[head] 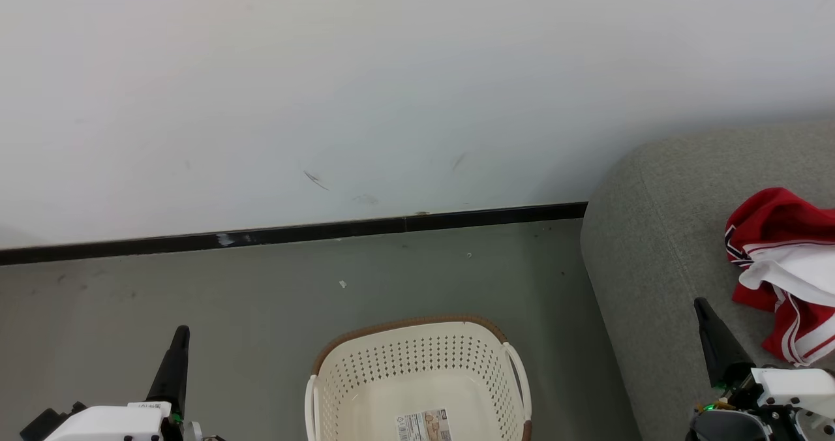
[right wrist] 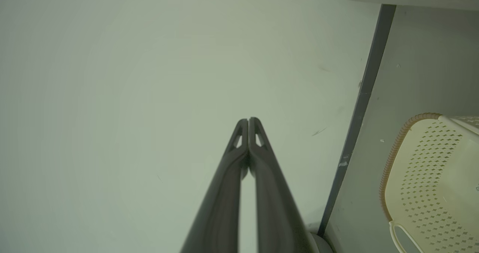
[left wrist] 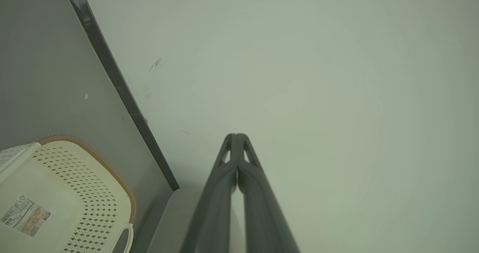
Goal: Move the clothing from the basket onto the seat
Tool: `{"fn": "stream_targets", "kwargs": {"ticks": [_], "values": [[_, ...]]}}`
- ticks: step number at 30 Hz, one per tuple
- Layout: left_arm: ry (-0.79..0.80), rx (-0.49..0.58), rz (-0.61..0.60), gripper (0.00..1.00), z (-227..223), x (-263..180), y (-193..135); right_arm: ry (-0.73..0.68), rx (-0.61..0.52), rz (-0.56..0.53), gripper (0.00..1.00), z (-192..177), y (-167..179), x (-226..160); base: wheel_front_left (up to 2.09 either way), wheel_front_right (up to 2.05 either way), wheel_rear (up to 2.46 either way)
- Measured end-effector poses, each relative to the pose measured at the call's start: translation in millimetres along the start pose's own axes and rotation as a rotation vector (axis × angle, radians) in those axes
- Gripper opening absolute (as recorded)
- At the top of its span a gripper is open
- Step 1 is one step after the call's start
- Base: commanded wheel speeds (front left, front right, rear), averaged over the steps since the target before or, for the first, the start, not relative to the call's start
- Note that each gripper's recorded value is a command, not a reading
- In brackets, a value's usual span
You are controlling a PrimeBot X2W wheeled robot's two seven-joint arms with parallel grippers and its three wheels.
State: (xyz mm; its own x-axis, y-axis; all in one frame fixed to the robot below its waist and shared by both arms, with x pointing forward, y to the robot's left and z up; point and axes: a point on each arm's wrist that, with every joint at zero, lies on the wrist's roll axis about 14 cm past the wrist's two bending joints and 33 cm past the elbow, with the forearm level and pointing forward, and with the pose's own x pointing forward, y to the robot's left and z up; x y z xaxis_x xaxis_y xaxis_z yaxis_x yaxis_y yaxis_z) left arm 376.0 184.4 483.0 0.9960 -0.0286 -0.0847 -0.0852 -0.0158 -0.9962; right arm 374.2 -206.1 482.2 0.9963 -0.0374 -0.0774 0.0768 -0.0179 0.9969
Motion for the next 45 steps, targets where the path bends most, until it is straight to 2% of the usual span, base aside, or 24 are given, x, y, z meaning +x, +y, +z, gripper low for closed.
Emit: {"fn": "stream_targets", "kwargs": {"ticks": [45], "values": [[-0.004,-0.001,0.007,0.0,1.3,-0.8,3.8,0.004,0.001,-0.002,0.0,0.1,-0.6,-0.1,0.0,0.0,0.0]]}}
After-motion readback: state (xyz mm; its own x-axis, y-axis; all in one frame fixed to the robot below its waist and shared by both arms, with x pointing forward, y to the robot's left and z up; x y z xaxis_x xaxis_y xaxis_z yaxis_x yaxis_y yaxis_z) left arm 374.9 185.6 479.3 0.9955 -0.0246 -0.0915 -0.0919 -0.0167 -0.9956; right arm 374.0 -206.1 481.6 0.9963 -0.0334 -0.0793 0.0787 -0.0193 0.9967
